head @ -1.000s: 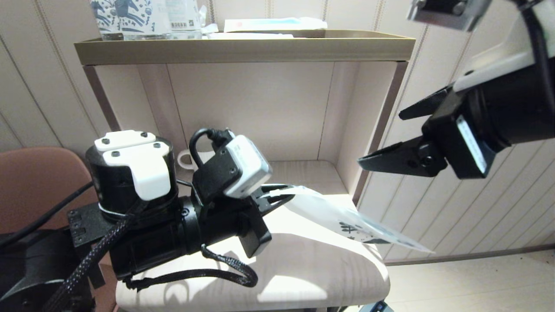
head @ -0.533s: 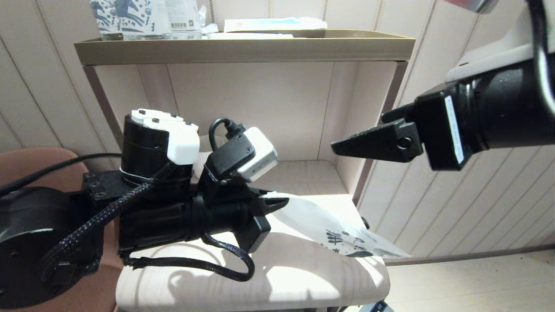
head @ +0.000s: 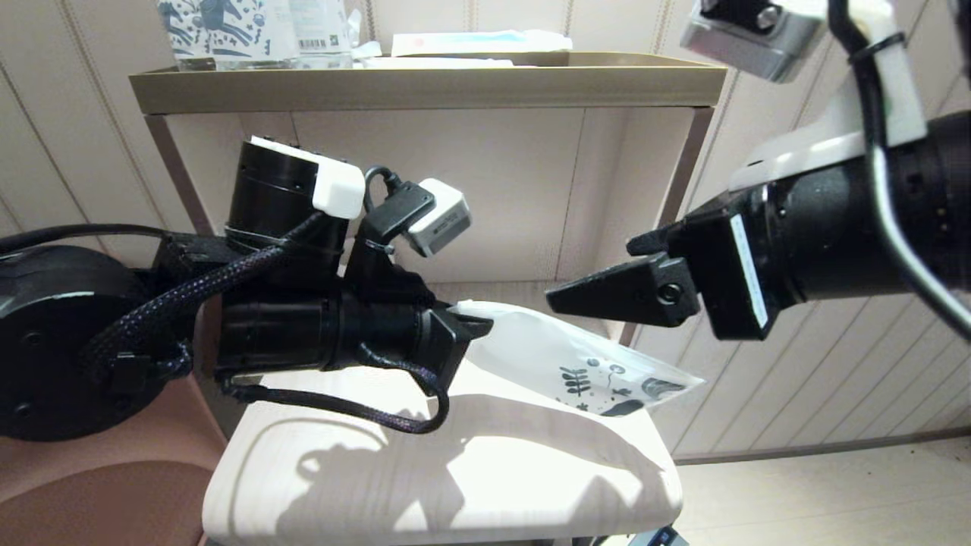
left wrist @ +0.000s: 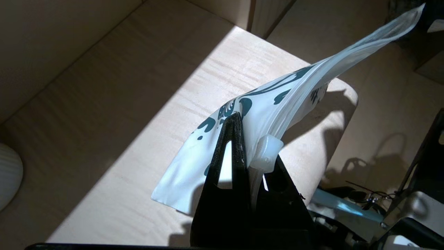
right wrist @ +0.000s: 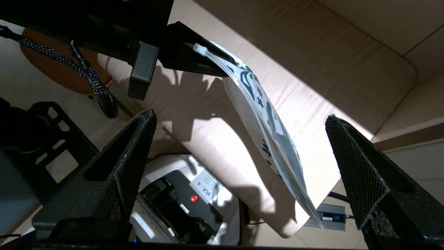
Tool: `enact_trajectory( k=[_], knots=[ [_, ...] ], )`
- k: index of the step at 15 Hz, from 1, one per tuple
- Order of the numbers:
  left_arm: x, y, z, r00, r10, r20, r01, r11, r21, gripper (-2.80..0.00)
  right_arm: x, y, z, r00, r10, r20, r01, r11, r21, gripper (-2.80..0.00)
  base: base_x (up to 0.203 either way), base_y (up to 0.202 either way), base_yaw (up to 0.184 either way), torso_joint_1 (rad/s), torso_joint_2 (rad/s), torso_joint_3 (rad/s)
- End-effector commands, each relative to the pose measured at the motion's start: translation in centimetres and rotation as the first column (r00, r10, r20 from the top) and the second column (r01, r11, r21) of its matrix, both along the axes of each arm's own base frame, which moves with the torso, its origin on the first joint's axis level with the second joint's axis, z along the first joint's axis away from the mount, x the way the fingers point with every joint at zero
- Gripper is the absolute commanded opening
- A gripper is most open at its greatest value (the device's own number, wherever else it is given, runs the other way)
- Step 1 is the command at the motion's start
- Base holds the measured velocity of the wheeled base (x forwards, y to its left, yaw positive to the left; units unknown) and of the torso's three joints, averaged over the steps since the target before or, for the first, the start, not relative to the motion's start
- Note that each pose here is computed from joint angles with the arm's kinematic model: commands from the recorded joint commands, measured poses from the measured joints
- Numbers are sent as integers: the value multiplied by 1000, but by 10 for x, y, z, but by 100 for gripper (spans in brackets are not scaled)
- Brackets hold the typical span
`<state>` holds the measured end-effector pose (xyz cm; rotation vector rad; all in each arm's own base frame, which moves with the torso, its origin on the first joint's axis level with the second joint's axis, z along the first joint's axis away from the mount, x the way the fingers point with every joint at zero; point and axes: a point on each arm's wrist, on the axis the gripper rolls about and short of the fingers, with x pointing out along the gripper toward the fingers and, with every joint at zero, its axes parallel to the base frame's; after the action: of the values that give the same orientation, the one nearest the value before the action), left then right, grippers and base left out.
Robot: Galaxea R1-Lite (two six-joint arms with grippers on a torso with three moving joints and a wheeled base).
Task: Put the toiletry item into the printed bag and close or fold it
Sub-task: Close the strorage bag and place it on the desk
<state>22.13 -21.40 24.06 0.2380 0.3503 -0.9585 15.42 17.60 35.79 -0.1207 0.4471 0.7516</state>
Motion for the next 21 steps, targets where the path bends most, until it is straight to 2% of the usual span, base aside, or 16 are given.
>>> enact_trajectory(
  k=[1, 3, 5, 8, 9, 13, 16, 21],
  knots=[
    [3, -2, -1, 1000, -14, -22, 15, 1000, 4, -280, 10, 11, -9, 1000, 3, -24, -4, 999, -37, 0, 0, 0, 0, 0, 0, 0],
    [1, -2, -3, 996, -70, -63, 70, 998, 1, -280, 15, 16, -12, 999, 17, -31, -19, 997, -74, 0, 0, 0, 0, 0, 0, 0],
    [3, -3, -4, 991, -74, -110, 79, 996, 33, -280, 20, 14, -13, 999, 22, -43, -25, 997, -68, 0, 0, 0, 0, 0, 0, 0],
    [7, 1, 0, 992, -54, -118, 59, 997, 39, -280, 22, 10, -11, 997, 47, -53, -49, 998, -42, 0, 0, 0, 0, 0, 0, 0],
    [6, 3, 2, 992, -51, -117, 55, 998, 36, -280, 21, 10, -9, 997, 50, -50, -52, 998, -32, -280, 0, 0, 0, 0, 0, 0],
    [5, 6, 7, 994, -39, -104, 43, 999, 29, -280, 18, 9, -5, 997, 55, -46, -56, 998, -18, -280, 0, 0, 0, 0, 0, 0],
    [3, 9, 11, 994, -39, -98, 41, 999, 19, -280, 20, 12, -10, 996, 58, -62, -60, 998, -35, -280, 0, 0, 0, 0, 0, 0],
    [2, 12, 24, 984, -7, -177, 18, 998, 62, -280, 29, 23, -18, 995, 61, -82, -66, 996, -52, -280, 0, 0, 0, 0, 0, 0]
  ],
)
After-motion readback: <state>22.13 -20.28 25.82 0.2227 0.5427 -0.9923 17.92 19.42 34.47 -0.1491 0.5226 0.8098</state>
